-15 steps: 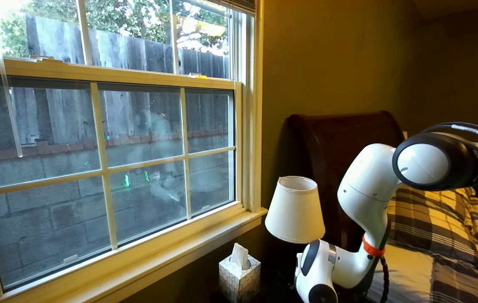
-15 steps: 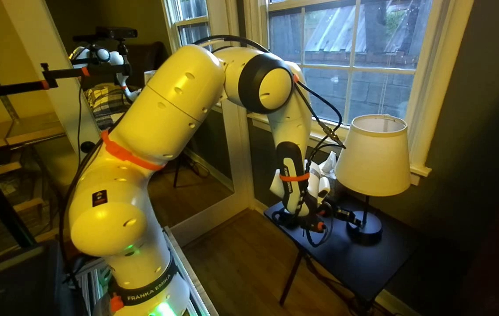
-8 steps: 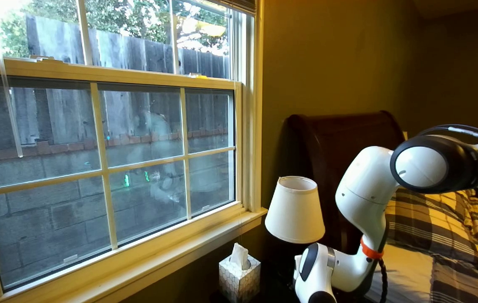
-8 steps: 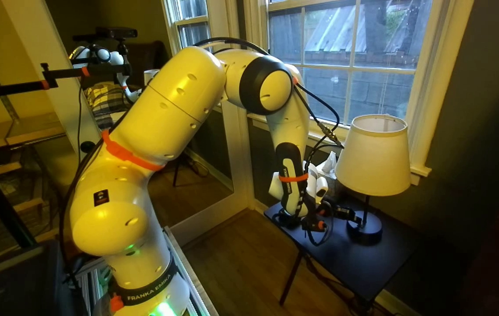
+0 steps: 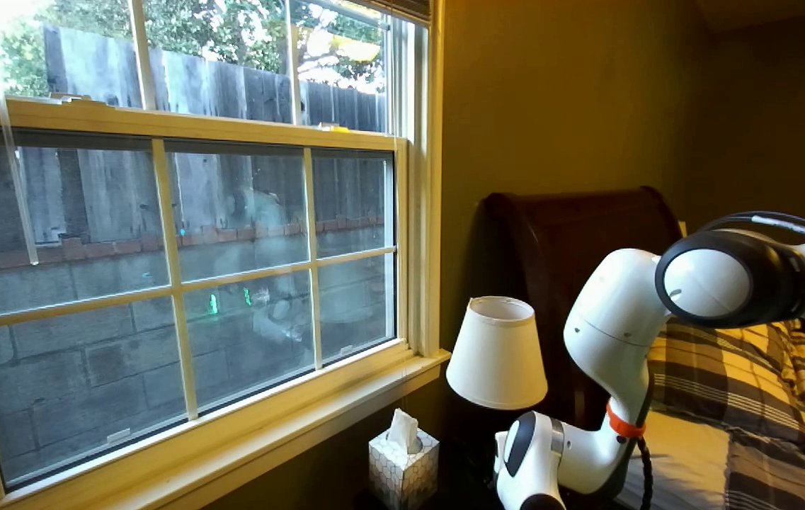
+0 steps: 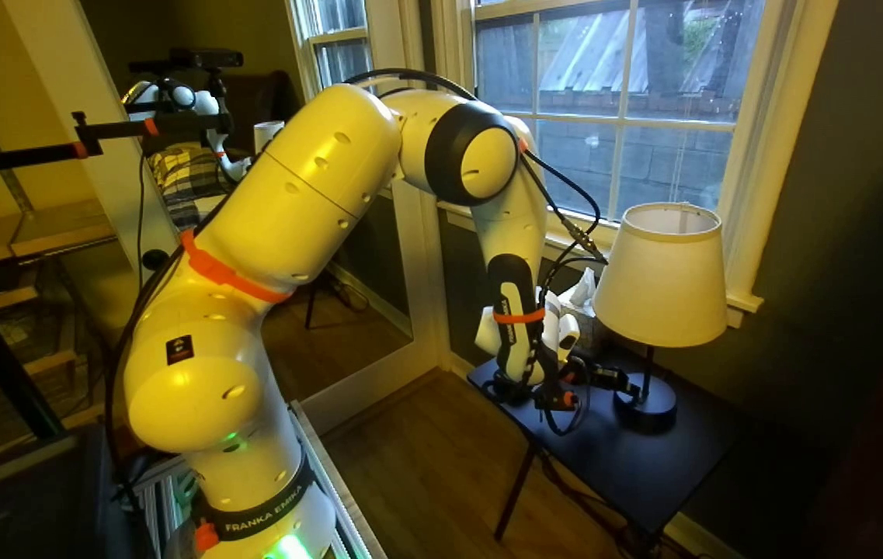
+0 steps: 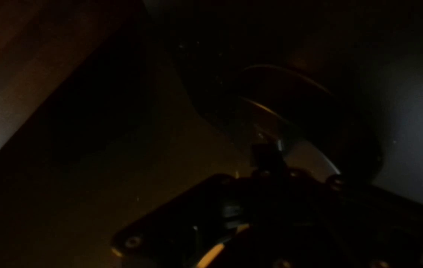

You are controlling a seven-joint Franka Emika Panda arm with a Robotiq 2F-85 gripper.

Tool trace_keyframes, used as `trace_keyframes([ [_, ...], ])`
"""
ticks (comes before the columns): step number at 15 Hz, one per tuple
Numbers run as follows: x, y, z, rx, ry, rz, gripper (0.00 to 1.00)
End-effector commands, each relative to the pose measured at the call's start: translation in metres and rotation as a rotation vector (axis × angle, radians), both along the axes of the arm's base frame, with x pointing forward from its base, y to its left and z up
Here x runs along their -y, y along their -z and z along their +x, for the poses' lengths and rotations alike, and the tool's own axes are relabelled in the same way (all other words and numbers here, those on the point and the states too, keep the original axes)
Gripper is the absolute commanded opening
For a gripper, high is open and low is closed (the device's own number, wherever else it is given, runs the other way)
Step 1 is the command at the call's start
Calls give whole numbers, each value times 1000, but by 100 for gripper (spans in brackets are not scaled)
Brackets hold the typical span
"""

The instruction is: Turn on the lamp

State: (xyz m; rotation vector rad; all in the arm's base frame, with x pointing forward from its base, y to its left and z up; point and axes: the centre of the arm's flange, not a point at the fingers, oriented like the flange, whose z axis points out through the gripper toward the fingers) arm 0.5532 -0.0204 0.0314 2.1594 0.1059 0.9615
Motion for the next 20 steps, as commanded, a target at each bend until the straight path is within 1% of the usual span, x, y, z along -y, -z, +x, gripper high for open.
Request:
trace_keyframes([
  [1,3,9,1,4,-2,-30,0],
  [3,3,10,0,-1,5,-32,0],
  [6,4,10,1,22,26,-62,0],
  [10,6,12,1,23,42,-83,0],
  [20,3,16,2,17,-2,-100,0],
])
